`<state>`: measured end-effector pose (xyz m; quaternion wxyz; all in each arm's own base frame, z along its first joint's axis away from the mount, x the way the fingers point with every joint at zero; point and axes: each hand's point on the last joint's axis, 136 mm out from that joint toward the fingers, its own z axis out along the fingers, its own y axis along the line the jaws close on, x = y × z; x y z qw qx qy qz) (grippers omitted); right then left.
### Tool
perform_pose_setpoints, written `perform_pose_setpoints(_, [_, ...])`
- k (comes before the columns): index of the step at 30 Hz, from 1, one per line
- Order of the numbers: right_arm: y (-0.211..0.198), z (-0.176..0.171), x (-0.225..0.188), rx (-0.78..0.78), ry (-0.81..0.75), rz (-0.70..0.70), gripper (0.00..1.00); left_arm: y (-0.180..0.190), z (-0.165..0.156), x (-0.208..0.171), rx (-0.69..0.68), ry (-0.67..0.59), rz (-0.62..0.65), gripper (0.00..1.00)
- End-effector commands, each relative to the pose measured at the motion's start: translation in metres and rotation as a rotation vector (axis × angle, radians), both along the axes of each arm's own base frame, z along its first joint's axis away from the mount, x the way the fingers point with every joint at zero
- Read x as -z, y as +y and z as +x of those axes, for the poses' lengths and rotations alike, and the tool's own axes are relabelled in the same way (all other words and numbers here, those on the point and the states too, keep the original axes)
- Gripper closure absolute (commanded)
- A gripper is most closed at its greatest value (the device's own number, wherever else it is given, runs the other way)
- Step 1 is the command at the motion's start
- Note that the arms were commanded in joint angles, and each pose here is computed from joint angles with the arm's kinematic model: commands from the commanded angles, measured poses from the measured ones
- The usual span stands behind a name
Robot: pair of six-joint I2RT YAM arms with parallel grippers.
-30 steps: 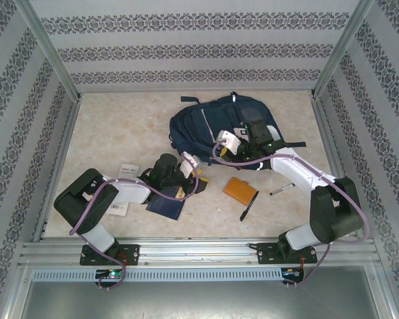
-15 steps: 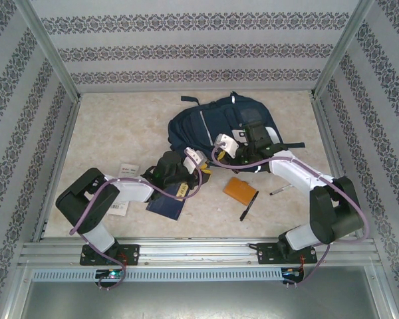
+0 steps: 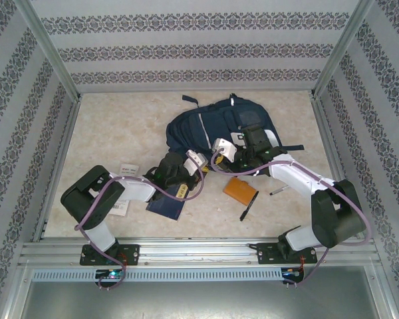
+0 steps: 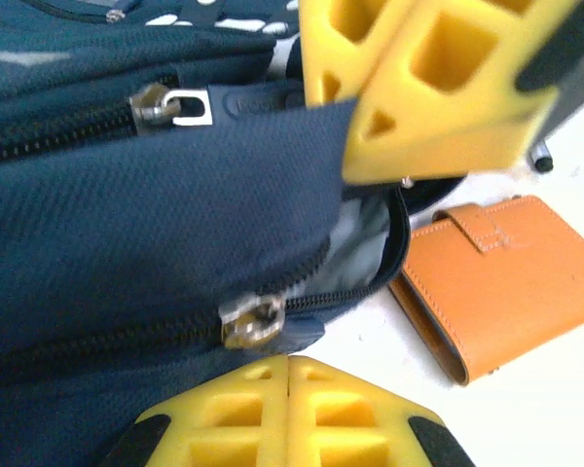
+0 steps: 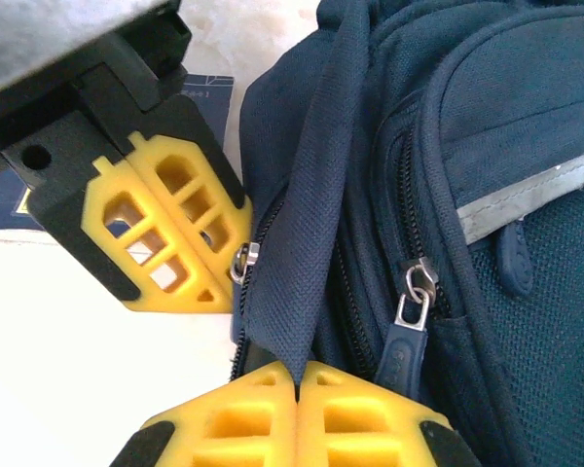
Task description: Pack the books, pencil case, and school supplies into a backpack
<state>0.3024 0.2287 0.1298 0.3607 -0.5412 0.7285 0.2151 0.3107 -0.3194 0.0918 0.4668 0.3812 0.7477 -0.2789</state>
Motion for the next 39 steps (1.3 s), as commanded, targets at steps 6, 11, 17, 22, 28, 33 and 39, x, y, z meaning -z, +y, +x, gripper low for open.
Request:
perform_pose_setpoints(6, [0.002, -0.003, -0.023, -0.054, -0.086, 0.047, 1.0, 0.007, -0.017, -0.015, 0.046, -0.11, -0.026, 0.66])
perform_pose_setpoints(11, [0.01, -0.012, -0.026, -0.113, -0.103, 0.066, 1.0, 0.002, -0.013, -0.018, 0.034, -0.094, -0.084, 0.38])
perform_pose_setpoints(17, [0.014, -0.025, -0.029, -0.148, -0.138, 0.072, 1.0, -0.006, -0.004, -0.022, 0.035, -0.101, -0.1, 0.53])
perform_pose_setpoints(22, [0.015, -0.033, -0.028, -0.168, -0.162, 0.053, 1.0, -0.009, -0.001, -0.023, 0.049, -0.126, -0.088, 0.62])
perform_pose_setpoints(28, [0.014, -0.038, -0.029, -0.17, -0.186, 0.038, 1.0, -0.011, 0.001, -0.031, 0.049, -0.15, -0.118, 0.64])
perform_pose_setpoints(33, [0.012, -0.037, -0.025, -0.163, -0.187, 0.018, 1.0, -0.012, -0.006, -0.04, 0.081, -0.179, -0.16, 1.0])
perform_pose_setpoints(39, [0.006, -0.03, -0.021, -0.121, -0.183, 0.0, 1.0, -0.004, -0.026, -0.048, 0.133, -0.286, -0.207, 1.0])
